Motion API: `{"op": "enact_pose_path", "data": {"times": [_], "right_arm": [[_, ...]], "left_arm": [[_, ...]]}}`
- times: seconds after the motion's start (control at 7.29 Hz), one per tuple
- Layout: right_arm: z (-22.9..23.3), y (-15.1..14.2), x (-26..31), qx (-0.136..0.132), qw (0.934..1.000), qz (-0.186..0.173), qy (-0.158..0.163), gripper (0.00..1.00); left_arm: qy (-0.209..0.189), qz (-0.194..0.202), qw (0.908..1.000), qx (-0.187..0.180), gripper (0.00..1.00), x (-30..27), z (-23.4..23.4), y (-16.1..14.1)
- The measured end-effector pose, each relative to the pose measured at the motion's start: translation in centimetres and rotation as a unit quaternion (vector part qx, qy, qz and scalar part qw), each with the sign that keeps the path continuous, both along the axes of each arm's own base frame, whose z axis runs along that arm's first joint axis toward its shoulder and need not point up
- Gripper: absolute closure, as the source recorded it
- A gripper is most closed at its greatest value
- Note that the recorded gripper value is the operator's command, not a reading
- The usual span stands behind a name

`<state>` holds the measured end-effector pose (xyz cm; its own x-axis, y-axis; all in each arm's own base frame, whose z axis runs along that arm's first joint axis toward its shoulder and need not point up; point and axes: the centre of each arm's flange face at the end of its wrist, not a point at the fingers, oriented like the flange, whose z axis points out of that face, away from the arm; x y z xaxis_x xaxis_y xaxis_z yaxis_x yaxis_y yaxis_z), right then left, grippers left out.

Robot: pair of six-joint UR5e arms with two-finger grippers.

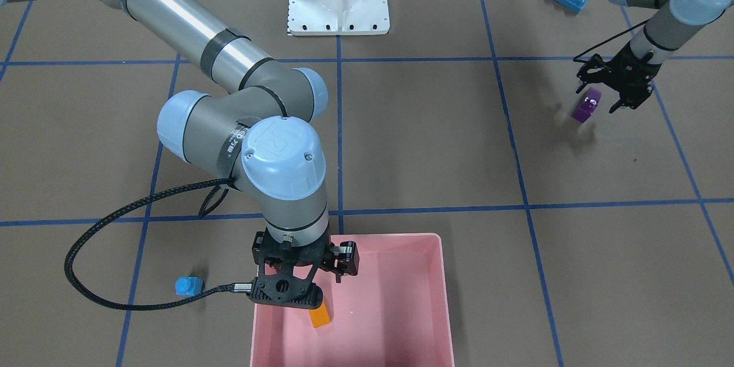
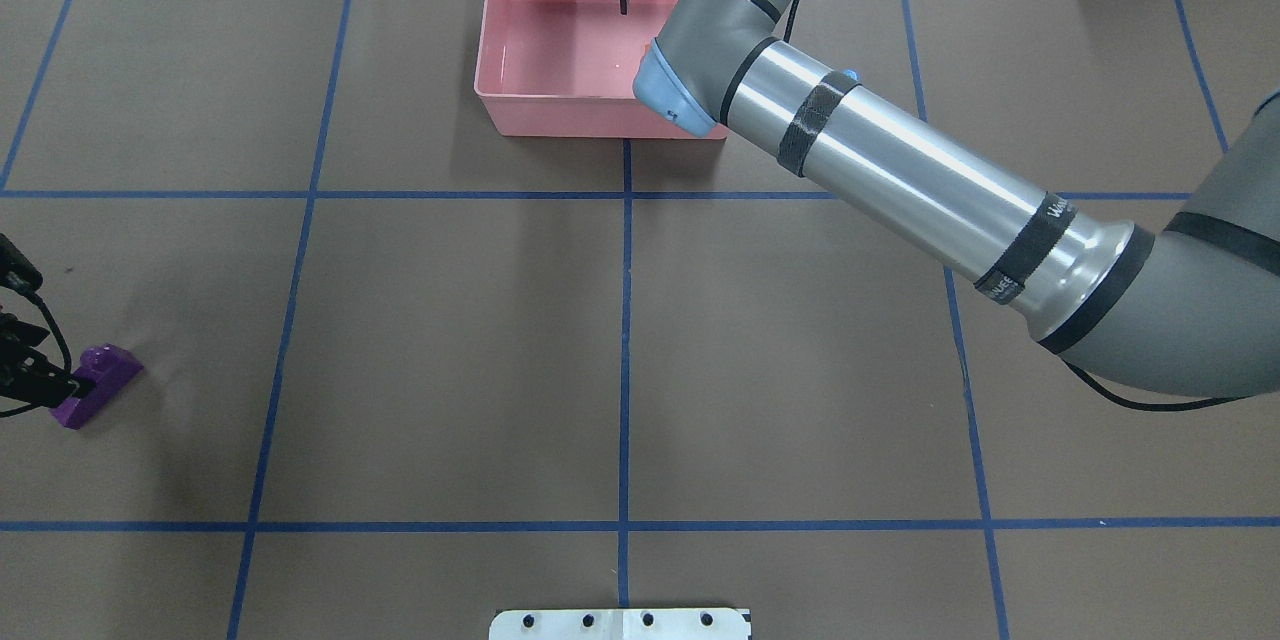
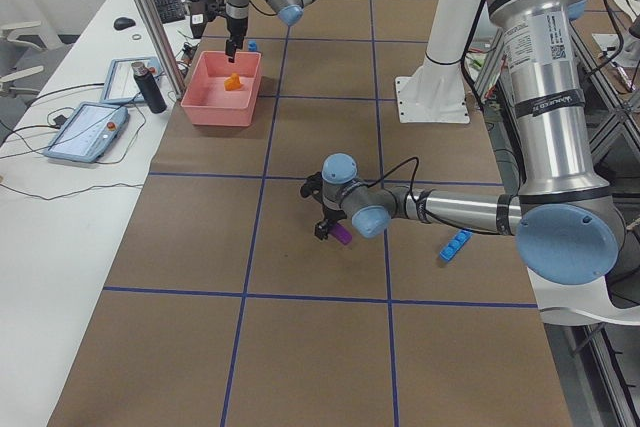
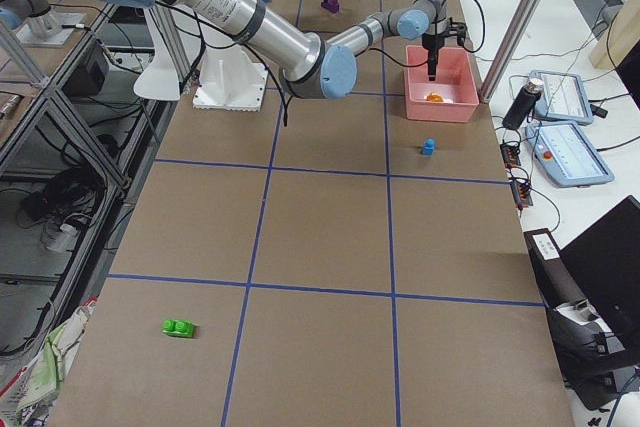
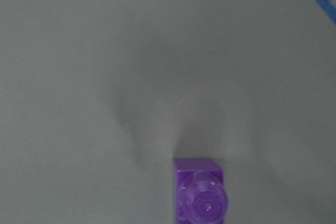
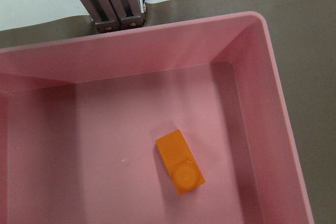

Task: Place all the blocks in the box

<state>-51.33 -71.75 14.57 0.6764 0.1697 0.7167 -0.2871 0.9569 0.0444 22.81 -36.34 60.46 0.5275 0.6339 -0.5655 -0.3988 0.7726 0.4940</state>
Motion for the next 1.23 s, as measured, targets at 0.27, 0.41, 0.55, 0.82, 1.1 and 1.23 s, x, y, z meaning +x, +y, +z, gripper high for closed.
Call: {"op": "enact_pose_path", "data": {"times": [0.27, 0.41, 0.55, 0.82, 1.1, 1.23], "right_arm": [[0.4, -0.1, 0.3, 0.003, 1.0, -0.002, 0.001, 0.0], [0.7, -0.4, 1.0, 0.009, 0.9999, -0.005, 0.002, 0.0], [1.4, -1.0, 2.2, 0.013, 0.9999, -0.01, 0.003, 0.0], [4.4, -2.6, 5.3, 0.02, 0.9994, -0.026, 0.013, 0.0], [8.1, -4.4, 9.5, 0.026, 0.9982, -0.05, 0.019, 0.0], [10.6, -4.8, 11.9, 0.03, 0.9974, -0.062, 0.02, 0.0]], "left_arm": [[-0.004, -0.001, 1.0, 0.0, 1.0, 0.3, 0.1, 0.1], [-0.002, -0.006, 1.0, -0.006, 1.0, 0.3, 0.0, 0.2], [0.003, -0.023, 0.9995, -0.023, 1.0, 0.3, -0.3, 0.1], [0.025, -0.079, 0.9944, -0.067, 1.0, 0.5, -2.7, -1.2], [0.083, -0.175, 0.9722, -0.131, 1.0, 1.8, -9.0, -5.6], [0.109, -0.219, 0.9559, -0.162, 1.0, 2.6, -13.1, -8.9]]}}
